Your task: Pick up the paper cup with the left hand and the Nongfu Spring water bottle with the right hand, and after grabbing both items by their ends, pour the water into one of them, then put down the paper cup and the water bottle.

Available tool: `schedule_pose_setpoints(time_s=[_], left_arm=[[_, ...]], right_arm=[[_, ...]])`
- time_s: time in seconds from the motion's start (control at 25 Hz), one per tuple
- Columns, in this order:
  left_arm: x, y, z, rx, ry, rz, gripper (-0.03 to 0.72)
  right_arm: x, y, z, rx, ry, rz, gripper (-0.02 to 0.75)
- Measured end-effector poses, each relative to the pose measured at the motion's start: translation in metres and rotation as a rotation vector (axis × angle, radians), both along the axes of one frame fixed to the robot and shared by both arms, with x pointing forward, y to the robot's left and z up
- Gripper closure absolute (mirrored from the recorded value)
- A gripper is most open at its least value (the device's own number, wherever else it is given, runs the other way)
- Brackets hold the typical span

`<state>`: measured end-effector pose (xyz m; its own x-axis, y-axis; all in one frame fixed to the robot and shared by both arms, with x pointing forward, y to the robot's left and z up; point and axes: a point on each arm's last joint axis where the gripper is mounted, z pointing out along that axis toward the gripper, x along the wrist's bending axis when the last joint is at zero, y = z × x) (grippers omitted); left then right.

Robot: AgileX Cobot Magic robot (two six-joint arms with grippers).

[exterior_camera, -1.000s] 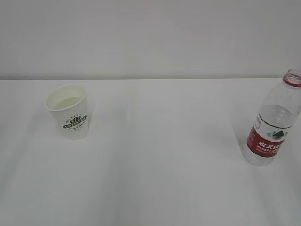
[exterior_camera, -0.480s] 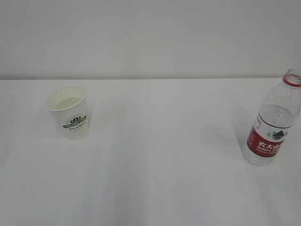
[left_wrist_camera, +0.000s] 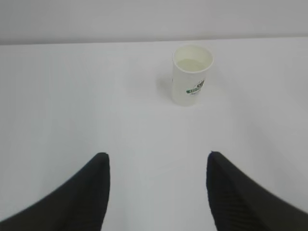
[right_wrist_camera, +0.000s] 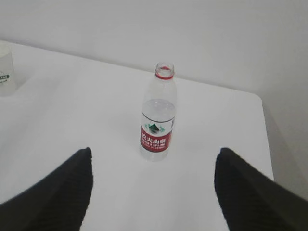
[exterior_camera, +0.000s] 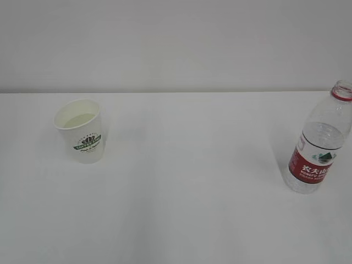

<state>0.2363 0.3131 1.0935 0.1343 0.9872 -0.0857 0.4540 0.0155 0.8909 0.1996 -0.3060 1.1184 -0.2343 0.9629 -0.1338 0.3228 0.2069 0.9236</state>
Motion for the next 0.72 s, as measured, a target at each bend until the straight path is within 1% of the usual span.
schedule_pose_setpoints(time_s=[0.12,0.28,0.4,0.64,0.72], left_arm=[[-0.0013,0.0,-0.0019,0.0,0.022,-0.002,0.231],[-0.0022,-0.0012,-0.003,-0.011,0.037,-0.011,0.234],[-0.0027,-0.0027,-0.0032,-0.026,0.043,-0.023,0.235],[-0.0053,-0.0023,-0.0064,-0.023,0.077,-0.024,0.235],[-0.0083,-0.0014,-0.0069,-0.026,0.066,-0.024,0.235]], right_arm=[[-0.0014,-0.0009,-0.0037,-0.007,0.043,-0.008,0.146],[-0.0029,-0.0014,-0.0071,0.023,0.091,-0.027,0.146],[-0.003,-0.0014,-0.0073,0.029,0.094,-0.03,0.146],[-0.003,-0.0014,-0.0075,0.032,0.097,-0.032,0.146],[-0.0035,-0.0017,-0.0076,0.031,0.094,-0.033,0.147]])
